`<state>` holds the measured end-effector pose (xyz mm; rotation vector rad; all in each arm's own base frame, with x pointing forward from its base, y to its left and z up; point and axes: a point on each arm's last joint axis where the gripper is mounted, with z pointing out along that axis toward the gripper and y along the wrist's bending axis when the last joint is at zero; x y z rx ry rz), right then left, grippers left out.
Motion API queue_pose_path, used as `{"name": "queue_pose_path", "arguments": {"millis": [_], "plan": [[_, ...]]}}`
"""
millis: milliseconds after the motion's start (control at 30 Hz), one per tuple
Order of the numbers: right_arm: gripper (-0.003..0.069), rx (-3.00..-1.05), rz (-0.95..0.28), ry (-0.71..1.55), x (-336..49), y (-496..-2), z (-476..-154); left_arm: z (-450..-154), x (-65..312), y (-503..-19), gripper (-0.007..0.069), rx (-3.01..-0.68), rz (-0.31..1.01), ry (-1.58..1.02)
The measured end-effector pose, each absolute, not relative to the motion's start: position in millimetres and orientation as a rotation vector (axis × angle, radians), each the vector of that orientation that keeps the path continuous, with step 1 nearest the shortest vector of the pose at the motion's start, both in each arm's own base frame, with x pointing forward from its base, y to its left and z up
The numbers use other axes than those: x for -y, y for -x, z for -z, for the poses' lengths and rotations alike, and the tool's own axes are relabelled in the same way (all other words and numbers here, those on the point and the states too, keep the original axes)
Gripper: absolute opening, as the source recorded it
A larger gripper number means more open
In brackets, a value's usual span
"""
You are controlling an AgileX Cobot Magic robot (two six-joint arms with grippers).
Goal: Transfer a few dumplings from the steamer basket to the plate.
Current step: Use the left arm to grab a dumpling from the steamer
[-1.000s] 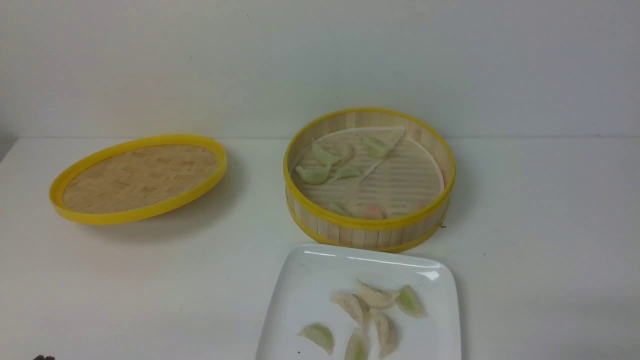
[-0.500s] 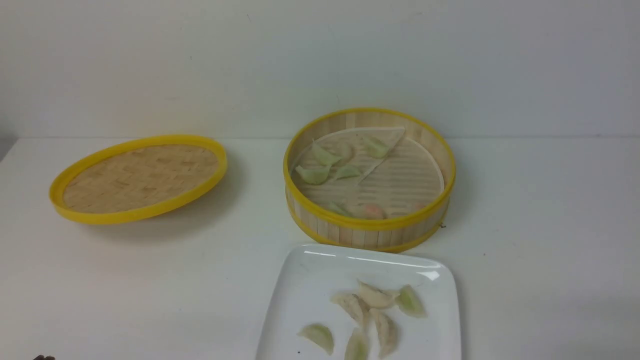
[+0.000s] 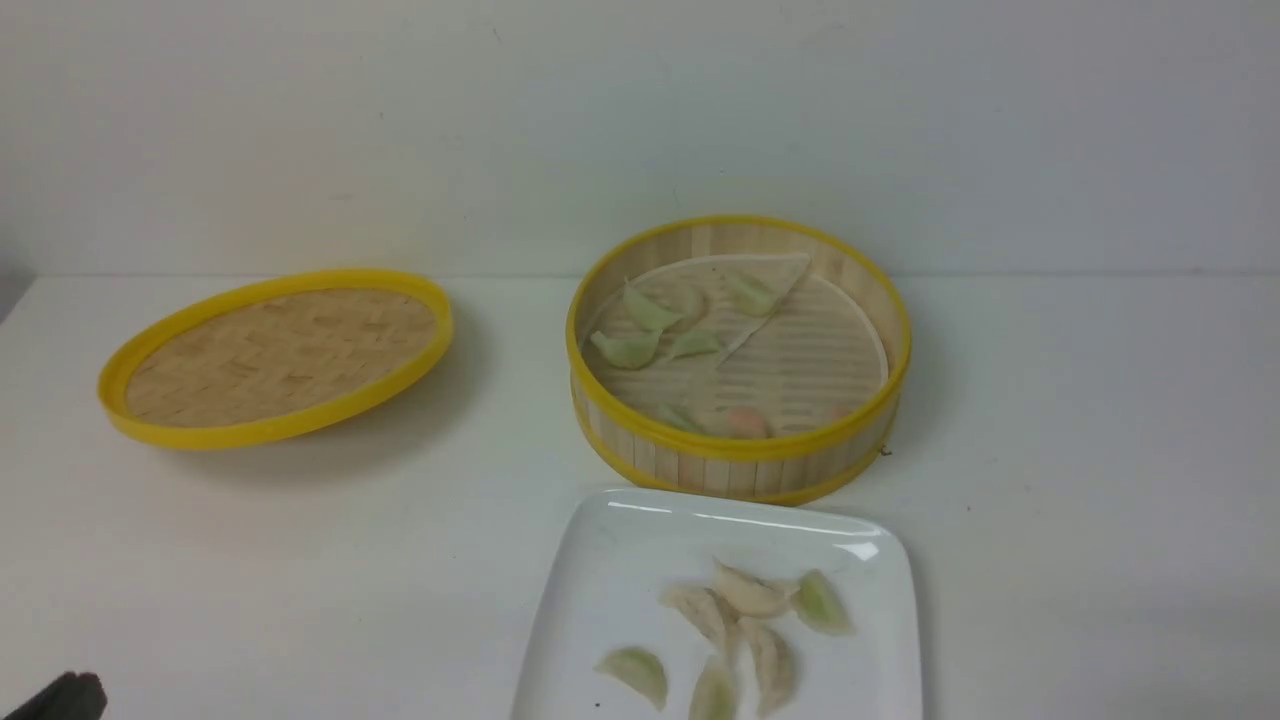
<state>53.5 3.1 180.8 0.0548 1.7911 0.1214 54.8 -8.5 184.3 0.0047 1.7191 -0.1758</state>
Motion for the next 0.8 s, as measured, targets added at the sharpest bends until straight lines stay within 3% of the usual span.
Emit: {"name": "queue_pose_path", "arguments": {"millis": [133, 333, 433, 500, 633, 733, 800], "plan": [[-0.0012, -1.781, -0.142, -0.071, -4, -54, -181, -196, 8, -56, -0.0006, -1.588, 0.356, 0.19], [-0.0012, -1.519, -0.625, -0.504, -6, -56, -198, -209, 0, -56, -0.0006, -1.394, 0.527, 0.431], [-0.0012, -1.382, -0.796, -0.668, -2, -56, -206, -219, -11, -54, -0.0006, -1.235, 0.568, 0.565], [-0.0012, -1.337, -0.828, -0.714, 0, -56, -208, -225, -14, -52, -0.0006, -1.181, 0.575, 0.593], [-0.0012, -1.243, -0.858, -0.764, 5, -55, -213, -273, -9, -42, -0.0006, -1.118, 0.578, 0.479], [-0.0012, -1.278, -0.807, -0.668, 1, -53, -226, -336, 8, -50, -0.0006, -1.319, 0.521, 0.255], [-0.0012, -1.309, -0.787, -0.6, -2, -50, -238, -351, 13, -58, -0.0006, -1.417, 0.506, 0.195]]}}
